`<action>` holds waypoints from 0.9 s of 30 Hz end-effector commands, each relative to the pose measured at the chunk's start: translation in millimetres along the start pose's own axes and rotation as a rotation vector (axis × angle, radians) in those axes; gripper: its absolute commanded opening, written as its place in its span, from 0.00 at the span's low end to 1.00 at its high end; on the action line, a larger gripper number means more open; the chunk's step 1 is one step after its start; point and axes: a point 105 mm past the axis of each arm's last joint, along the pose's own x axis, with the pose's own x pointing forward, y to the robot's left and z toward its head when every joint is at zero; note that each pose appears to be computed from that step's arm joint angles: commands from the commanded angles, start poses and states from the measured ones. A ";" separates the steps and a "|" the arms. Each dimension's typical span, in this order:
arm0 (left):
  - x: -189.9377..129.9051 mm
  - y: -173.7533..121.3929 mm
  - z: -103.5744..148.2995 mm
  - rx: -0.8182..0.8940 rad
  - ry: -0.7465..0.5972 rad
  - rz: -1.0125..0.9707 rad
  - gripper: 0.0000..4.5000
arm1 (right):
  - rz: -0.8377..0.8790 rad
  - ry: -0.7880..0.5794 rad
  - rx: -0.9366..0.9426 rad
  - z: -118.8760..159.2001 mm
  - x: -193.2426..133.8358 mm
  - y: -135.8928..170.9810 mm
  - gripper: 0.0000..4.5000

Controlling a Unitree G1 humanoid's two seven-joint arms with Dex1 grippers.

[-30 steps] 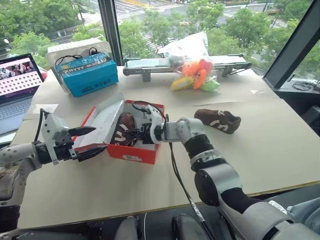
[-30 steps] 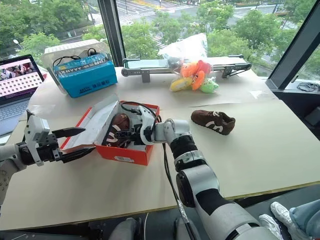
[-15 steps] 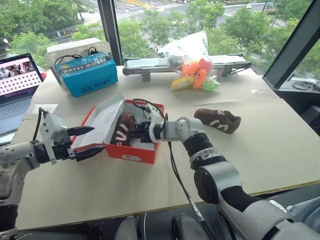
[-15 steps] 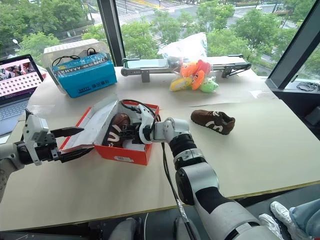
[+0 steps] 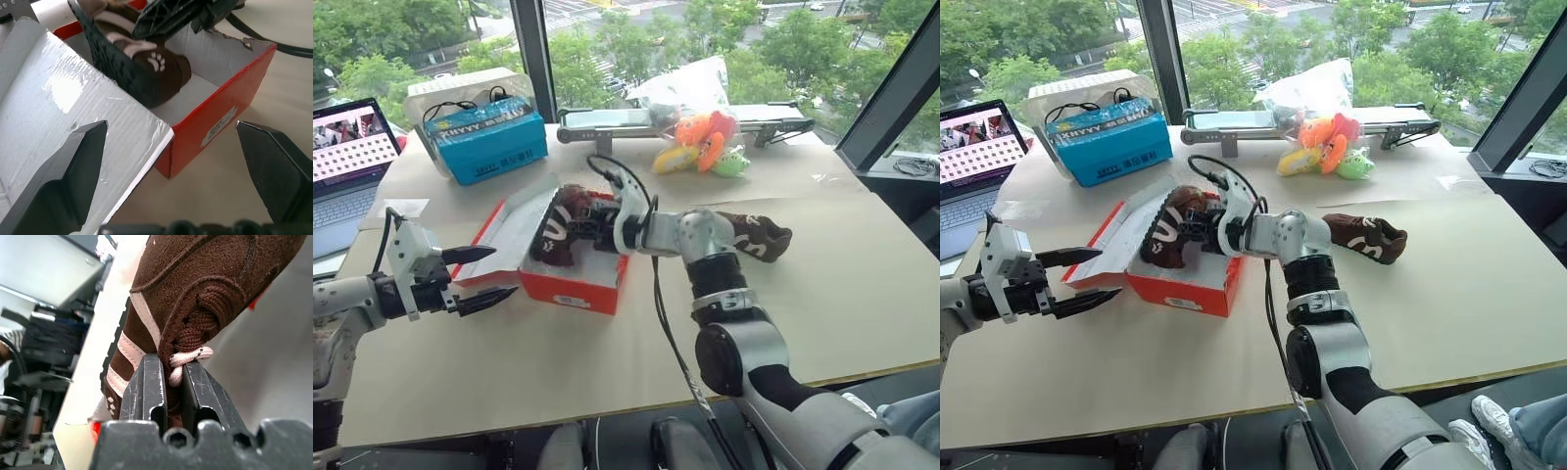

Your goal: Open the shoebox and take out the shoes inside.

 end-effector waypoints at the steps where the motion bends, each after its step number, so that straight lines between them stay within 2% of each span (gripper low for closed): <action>1: -1.4 2.5 12.2 0.050 -0.016 0.004 1.00 | 0.074 -0.070 0.016 9.3 -8.5 23.7 0.02; 5: 2.4 0.1 12.9 0.050 -0.021 -0.009 1.00 | 0.050 -0.173 -0.040 35.9 -38.9 32.6 0.02; 8: 4.2 -1.0 12.8 0.048 -0.023 -0.016 1.00 | 0.007 -0.277 -0.118 65.8 -80.7 36.3 0.02; 13: 8.1 -2.2 12.0 0.044 -0.029 -0.023 1.00 | -0.138 -0.307 -0.279 83.9 -136.3 23.1 0.02; 15: 9.2 -3.4 12.2 0.041 -0.032 -0.030 1.00 | -0.238 -0.247 -0.402 80.5 -158.5 9.8 0.02; 19: 9.7 -5.4 14.1 0.052 -0.025 -0.047 1.00 | -0.500 -0.028 -0.659 60.4 -196.2 -38.3 0.02; 27: 10.9 -5.7 19.7 0.075 -0.023 -0.057 1.00 | -0.670 0.383 -1.038 25.6 -217.9 -101.5 0.02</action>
